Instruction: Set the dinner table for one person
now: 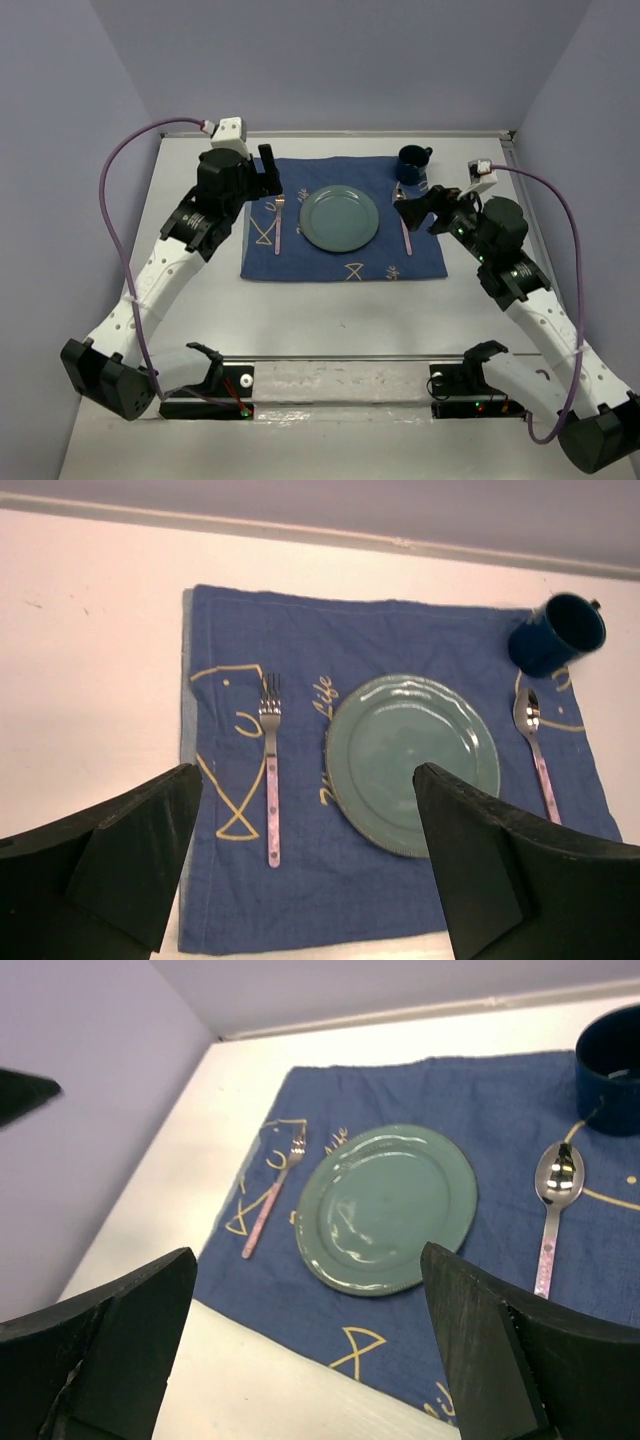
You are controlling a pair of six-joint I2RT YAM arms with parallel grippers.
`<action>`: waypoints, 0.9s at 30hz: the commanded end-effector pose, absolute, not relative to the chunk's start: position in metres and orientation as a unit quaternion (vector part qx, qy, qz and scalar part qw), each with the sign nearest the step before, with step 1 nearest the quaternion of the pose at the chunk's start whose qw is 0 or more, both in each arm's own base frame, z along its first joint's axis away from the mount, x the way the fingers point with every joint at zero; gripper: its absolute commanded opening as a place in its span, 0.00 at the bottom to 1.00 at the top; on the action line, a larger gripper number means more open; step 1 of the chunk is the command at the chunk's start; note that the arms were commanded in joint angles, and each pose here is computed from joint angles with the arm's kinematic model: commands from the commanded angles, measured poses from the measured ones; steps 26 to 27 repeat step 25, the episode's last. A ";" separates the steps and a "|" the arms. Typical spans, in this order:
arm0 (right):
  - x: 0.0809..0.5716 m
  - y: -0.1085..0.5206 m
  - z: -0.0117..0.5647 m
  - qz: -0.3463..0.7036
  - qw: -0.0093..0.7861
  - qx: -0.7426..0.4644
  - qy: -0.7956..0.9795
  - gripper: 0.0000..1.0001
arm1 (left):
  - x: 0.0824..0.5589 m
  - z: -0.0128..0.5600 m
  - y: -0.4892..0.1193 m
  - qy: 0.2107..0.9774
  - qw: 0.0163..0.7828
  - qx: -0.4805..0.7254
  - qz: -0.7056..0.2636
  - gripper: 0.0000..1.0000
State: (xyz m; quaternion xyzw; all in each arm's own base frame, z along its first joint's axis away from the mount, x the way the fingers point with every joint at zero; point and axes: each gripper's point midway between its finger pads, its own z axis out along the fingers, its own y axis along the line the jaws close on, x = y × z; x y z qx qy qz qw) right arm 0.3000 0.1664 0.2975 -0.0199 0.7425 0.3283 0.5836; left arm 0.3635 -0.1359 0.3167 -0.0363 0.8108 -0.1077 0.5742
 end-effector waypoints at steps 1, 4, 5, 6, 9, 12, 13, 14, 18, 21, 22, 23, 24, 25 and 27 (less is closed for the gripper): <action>0.274 0.163 0.342 0.354 0.605 -0.019 0.713 1.00 | 0.339 0.302 -0.146 0.814 0.559 -0.014 -0.155 0.99; 0.257 0.155 0.356 0.358 0.616 -0.018 0.701 1.00 | 0.321 0.306 -0.148 0.798 0.572 -0.006 -0.189 0.99; 0.252 0.153 0.357 0.357 0.618 -0.018 0.700 1.00 | 0.316 0.302 -0.150 0.799 0.568 0.003 -0.197 0.99; 0.248 0.151 0.363 0.359 0.625 -0.019 0.693 1.00 | 0.311 0.311 -0.151 0.790 0.577 0.008 -0.207 0.99; 0.230 0.143 0.373 0.361 0.640 -0.020 0.678 1.00 | 0.282 0.319 -0.145 0.756 0.608 0.018 -0.241 0.99; 0.219 0.136 0.376 0.357 0.651 -0.020 0.670 1.00 | 0.276 0.315 -0.131 0.739 0.634 0.001 -0.228 0.99; 0.214 0.130 0.378 0.350 0.661 -0.018 0.664 1.00 | 0.272 0.307 -0.125 0.740 0.635 -0.006 -0.220 0.99; 0.213 0.127 0.377 0.343 0.665 -0.015 0.663 1.00 | 0.271 0.305 -0.121 0.740 0.638 -0.010 -0.214 0.99; 0.211 0.116 0.370 0.318 0.675 -0.007 0.666 1.00 | 0.261 0.315 -0.118 0.723 0.654 -0.005 -0.223 0.99; 0.213 0.117 0.365 0.318 0.669 -0.007 0.672 1.00 | 0.258 0.325 -0.118 0.713 0.663 -0.002 -0.229 0.99; 0.214 0.118 0.363 0.317 0.667 -0.008 0.674 1.00 | 0.260 0.326 -0.117 0.712 0.664 -0.008 -0.227 0.99; 0.215 0.118 0.363 0.317 0.667 -0.008 0.674 1.00 | 0.260 0.325 -0.117 0.714 0.663 -0.008 -0.227 0.99; 0.215 0.118 0.362 0.316 0.666 -0.008 0.675 1.00 | 0.262 0.322 -0.115 0.718 0.660 -0.016 -0.223 0.99; 0.215 0.118 0.362 0.315 0.667 -0.007 0.676 1.00 | 0.265 0.318 -0.117 0.723 0.654 -0.015 -0.221 0.99; 0.215 0.118 0.362 0.315 0.667 -0.007 0.676 1.00 | 0.265 0.318 -0.117 0.723 0.654 -0.015 -0.221 0.99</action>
